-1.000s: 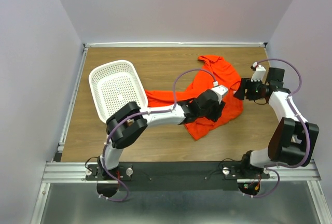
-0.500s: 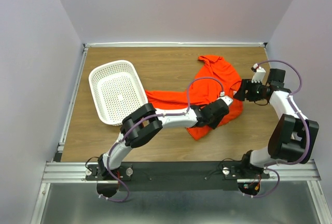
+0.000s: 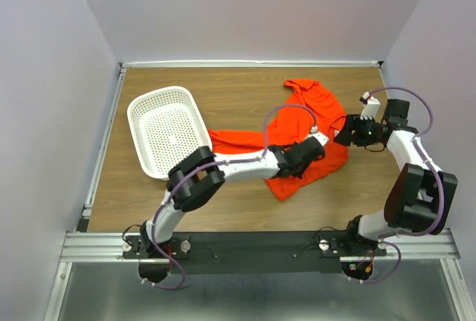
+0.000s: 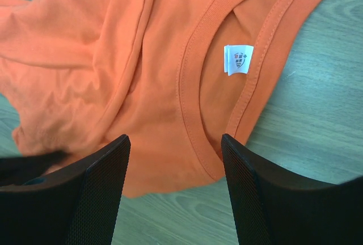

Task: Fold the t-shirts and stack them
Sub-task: Flatten the tshirt out

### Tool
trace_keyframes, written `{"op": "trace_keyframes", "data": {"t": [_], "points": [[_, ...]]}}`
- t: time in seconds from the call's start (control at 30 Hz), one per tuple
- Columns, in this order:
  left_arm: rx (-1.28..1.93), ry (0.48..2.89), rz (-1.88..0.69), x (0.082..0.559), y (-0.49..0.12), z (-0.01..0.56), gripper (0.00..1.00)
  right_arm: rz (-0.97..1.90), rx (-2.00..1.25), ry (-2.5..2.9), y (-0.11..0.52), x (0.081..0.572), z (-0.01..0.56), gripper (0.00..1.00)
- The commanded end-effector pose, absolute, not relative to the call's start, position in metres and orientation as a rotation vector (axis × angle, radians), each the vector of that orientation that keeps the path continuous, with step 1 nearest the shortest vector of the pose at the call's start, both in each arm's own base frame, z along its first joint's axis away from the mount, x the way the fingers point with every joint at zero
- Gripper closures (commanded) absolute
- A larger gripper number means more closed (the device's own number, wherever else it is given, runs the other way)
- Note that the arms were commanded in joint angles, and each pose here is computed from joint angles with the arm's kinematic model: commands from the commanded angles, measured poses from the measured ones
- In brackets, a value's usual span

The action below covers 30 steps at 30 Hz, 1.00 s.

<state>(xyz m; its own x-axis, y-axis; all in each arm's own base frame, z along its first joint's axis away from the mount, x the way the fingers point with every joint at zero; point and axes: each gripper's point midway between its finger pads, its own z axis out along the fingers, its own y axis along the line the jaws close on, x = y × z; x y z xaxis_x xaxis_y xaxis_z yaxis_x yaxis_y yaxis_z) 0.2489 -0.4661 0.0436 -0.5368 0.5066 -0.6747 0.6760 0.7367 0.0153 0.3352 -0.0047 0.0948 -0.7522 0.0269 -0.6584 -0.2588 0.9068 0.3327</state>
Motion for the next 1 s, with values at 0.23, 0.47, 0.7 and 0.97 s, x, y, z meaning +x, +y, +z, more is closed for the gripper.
{"op": "trace_keyframes", "data": {"t": [0.23,0.47,0.7,0.97], "points": [[0.046,2.14,-0.092,0.515,-0.195,0.18,1.0,0.577,-0.194,2.336,-0.001,0.333,0.107,0.27],[-0.097,1.95,-0.025,0.552,-0.134,0.266,0.28,0.594,-0.24,2.318,0.004,0.327,0.113,0.27],[0.008,1.658,-0.142,0.482,-0.126,0.372,0.26,0.916,-0.983,2.046,0.075,0.258,0.12,0.24],[0.177,1.593,-0.324,0.358,-0.124,0.337,0.23,0.863,-1.804,1.623,0.186,0.172,0.086,0.26]]}}
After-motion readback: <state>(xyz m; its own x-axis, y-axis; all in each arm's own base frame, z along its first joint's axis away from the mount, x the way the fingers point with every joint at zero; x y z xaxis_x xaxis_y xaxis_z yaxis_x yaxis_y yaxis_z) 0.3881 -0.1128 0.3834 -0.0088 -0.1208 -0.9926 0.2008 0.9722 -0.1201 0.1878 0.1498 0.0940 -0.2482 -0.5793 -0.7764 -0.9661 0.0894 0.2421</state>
